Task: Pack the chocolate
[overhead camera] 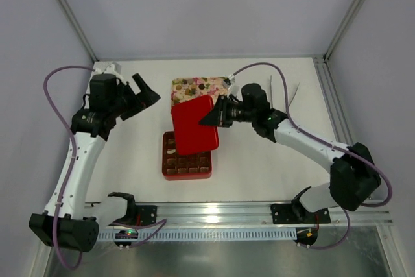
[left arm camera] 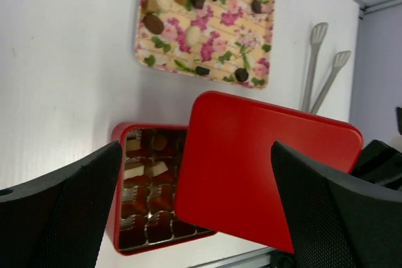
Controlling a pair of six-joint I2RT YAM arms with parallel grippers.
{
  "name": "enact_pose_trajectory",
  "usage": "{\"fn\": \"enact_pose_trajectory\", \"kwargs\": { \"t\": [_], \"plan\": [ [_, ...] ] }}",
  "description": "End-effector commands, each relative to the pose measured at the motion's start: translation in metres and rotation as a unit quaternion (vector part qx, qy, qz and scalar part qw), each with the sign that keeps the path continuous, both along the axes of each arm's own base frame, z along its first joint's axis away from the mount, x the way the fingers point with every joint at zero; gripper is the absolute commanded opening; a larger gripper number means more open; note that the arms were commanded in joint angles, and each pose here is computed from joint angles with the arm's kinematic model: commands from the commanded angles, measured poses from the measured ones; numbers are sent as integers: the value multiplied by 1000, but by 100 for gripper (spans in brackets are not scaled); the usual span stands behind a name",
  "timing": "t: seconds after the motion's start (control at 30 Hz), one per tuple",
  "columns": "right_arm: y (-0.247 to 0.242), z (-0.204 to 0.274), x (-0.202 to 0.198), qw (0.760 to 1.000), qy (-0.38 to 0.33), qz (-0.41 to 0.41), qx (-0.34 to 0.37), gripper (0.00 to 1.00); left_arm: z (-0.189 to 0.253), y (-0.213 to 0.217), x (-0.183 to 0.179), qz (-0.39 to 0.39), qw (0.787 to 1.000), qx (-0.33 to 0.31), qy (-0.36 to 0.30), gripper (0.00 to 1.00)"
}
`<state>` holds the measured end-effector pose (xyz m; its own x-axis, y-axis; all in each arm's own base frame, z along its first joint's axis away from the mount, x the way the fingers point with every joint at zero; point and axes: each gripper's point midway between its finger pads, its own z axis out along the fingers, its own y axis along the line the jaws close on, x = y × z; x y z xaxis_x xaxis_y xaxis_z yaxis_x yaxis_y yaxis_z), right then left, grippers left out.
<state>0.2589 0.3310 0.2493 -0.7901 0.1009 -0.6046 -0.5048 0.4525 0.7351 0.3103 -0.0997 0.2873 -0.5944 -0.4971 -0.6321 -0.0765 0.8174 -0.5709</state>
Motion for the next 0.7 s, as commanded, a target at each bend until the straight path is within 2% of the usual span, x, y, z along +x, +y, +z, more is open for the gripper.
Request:
{"fn": "enact_pose_trajectory", "kwargs": {
  "t": [0.0, 0.27, 0.67],
  "plan": [
    [31, 50, -27, 975, 56, 97, 190, 4, -43, 23, -19, 23, 996, 64, 51, 98],
    [41, 24, -21, 947, 132, 94, 277, 4, -83, 17, -40, -2, 993, 59, 98, 98],
    [51, -38, -18, 948, 171, 65, 261, 4, -118, 18, -45, 9, 990, 55, 131, 95]
  ]
}}
